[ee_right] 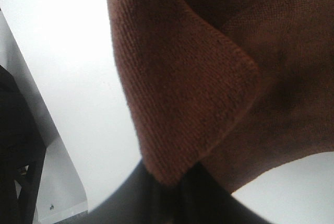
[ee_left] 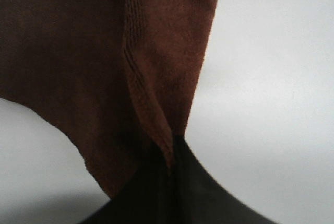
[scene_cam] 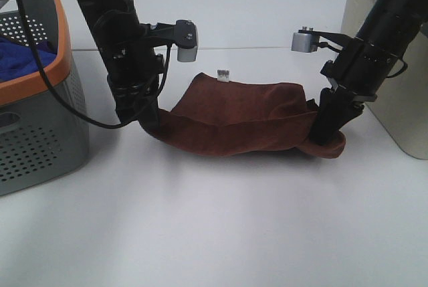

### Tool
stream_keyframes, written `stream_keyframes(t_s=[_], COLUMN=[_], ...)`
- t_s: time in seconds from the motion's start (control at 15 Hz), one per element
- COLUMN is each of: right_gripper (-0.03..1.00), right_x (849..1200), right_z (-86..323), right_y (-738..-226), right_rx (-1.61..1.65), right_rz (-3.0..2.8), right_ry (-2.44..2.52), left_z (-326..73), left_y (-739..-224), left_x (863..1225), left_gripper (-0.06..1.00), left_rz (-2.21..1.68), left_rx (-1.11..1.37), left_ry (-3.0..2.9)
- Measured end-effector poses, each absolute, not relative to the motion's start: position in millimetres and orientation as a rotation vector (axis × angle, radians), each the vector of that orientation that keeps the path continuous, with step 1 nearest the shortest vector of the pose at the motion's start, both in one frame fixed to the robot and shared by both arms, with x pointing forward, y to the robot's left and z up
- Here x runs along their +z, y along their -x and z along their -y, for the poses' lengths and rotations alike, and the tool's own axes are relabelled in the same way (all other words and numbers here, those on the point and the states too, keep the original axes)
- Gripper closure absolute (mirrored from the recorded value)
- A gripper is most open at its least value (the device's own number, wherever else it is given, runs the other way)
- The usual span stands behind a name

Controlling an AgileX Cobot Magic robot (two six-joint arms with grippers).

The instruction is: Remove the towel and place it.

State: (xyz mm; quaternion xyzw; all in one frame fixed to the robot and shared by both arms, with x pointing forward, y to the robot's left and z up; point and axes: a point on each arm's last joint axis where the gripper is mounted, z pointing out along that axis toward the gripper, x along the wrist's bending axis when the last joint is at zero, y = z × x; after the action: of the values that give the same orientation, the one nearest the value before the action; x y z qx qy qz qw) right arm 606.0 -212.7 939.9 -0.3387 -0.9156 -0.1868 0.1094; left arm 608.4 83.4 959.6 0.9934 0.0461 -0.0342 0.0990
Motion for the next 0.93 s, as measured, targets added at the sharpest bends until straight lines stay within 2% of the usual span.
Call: stream_keyframes(t_s=[0.27, 0.4, 0.53, 0.73, 0.8, 0.93], right_gripper=[0.96, 0.88, 0.71, 0.34, 0.26, 0.19], right_x=[922.4, 917.6, 917.6, 917.5, 917.4, 917.2], right_z=[214.9, 215.4, 214.6, 214.3, 214.6, 215.2], right_y=[-589.2, -584.1, -583.8, -583.7, -583.6, -583.5], right_rx=[-0.484, -0.467, -0.469, -0.433, -0.418, -0.4], right_rz=[2.626, 2.603, 2.568, 2.458, 2.43, 2.407], right_ry=[1.002, 1.006, 1.063, 1.25, 1.297, 1.339], left_z=[-92.1, -92.7, -92.5, -91.2, -91.0, -89.4], left_y=[-598.1, -598.1, -598.7, -601.7, -602.2, -605.7], left_x=[943.7, 943.4, 943.4, 943.3, 943.2, 943.3], left_gripper=[0.94, 0.92, 0.83, 0.61, 0.57, 0.55], left_rz=[-0.127, -0.125, -0.137, -0.194, -0.203, -0.215], left_rx=[-0.197, -0.195, -0.187, -0.141, -0.134, -0.077], left_ry=[-3.008, -3.014, -3.013, -2.997, -2.995, -2.976])
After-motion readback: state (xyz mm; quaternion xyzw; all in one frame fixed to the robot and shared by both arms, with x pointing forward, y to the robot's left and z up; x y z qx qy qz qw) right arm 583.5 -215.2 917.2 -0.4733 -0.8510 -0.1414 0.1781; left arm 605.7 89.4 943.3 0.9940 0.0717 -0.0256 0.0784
